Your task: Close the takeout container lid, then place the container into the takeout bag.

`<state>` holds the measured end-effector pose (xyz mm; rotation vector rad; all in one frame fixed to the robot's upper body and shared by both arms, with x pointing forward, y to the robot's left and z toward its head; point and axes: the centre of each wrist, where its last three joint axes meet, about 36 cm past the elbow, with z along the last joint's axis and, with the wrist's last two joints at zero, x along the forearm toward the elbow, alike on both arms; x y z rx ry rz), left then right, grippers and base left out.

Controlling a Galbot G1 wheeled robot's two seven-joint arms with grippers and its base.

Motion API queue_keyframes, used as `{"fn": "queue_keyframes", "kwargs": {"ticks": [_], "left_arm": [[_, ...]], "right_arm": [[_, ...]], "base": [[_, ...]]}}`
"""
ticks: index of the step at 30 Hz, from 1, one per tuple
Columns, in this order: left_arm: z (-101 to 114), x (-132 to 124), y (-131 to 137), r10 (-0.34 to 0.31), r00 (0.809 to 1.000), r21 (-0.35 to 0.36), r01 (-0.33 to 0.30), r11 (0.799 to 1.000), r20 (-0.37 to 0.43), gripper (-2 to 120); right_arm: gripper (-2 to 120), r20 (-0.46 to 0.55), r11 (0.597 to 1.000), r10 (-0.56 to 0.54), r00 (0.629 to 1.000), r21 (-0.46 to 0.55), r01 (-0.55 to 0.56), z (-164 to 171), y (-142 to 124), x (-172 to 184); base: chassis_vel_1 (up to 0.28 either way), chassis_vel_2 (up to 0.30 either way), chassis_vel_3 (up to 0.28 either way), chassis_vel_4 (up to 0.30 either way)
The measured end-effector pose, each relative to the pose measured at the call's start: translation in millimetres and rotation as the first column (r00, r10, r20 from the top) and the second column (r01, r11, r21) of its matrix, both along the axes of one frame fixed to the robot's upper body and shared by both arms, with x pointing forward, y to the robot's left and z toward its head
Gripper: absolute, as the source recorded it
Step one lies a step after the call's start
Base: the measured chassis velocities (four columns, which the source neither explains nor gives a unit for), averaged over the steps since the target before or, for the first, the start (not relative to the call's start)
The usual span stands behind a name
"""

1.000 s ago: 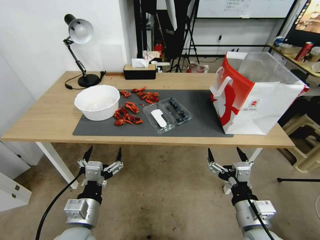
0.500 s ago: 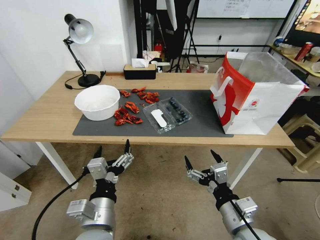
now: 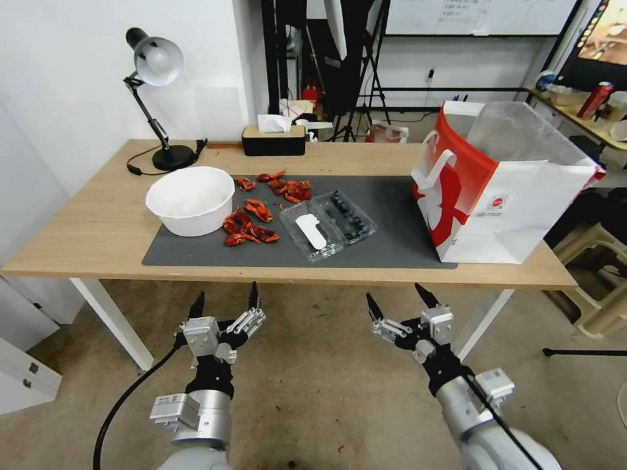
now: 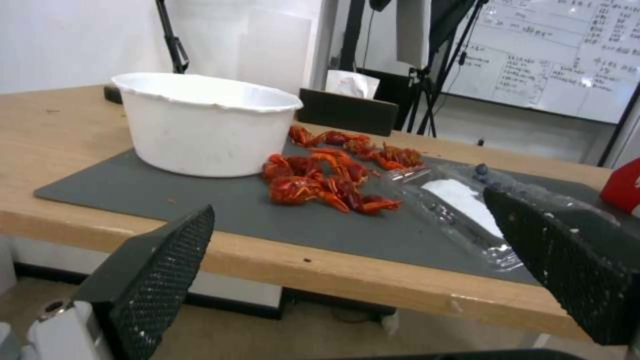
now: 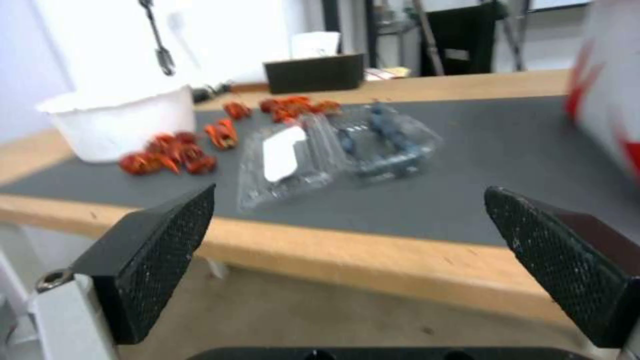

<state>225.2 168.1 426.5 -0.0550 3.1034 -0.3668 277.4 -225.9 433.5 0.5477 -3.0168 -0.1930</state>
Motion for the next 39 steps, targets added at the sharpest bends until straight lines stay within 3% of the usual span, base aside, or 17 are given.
{"fn": "queue_keyframes", "kwargs": {"ticks": [7,16,18,21,23,27,30,39], "left_arm": [[-4.3,-1.9,1.0,0.0,1.0,0.014,0.0,1.0,-0.002,100],[-9.7,-4.4,0.3,-0.003,1.0,0.03,0.003,1.0,-0.007,100],[-10.9,-7.3,0.6,-0.009,1.0,0.048,0.009,0.999,-0.002,100],[-11.0,-8.2,0.8,-0.009,1.0,0.051,0.009,0.999,0.0,100],[-11.2,-8.4,1.2,-0.008,1.0,0.055,0.008,0.998,0.003,100],[-11.3,-8.7,1.2,-0.008,1.0,0.056,0.008,0.998,0.002,100],[-12.7,-10.4,2.5,-0.001,1.0,0.062,0.001,0.998,-0.002,100],[-12.7,-10.4,4.0,0.011,1.0,0.065,-0.011,0.998,0.0,100]], "right_arm": [[100,0.046,0.996,0.035,0.998,0.082,-0.039,-10.8,-12.4,60.0],[100,0.031,0.999,-0.029,0.999,0.034,0.028,22.5,-11.5,128.3],[100,-0.014,0.998,-0.056,0.998,-0.002,0.056,36.4,-3.7,155.5],[100,-0.054,0.997,-0.079,0.995,-0.026,0.078,41.0,1.8,168.1],[100,-0.149,0.984,-0.156,0.976,-0.106,0.141,52.1,15.0,193.3],[100,-0.181,0.976,-0.191,0.965,-0.143,0.166,58.7,21.0,205.1],[100,-0.247,0.957,-0.239,0.939,-0.225,0.184,76.6,33.5,238.4],[100,-0.279,0.922,-0.253,0.926,-0.361,0.143,82.2,49.7,264.5]], "base": [[0.0,0.0,0.0,0.0],[0.0,0.0,0.0,0.0],[0.0,0.0,0.0,0.0],[0.0,0.0,0.0,0.0],[0.0,0.0,0.0,0.0],[0.0,0.0,0.0,0.0],[0.0,0.0,0.0,0.0],[0.0,0.0,0.0,0.0]]}}
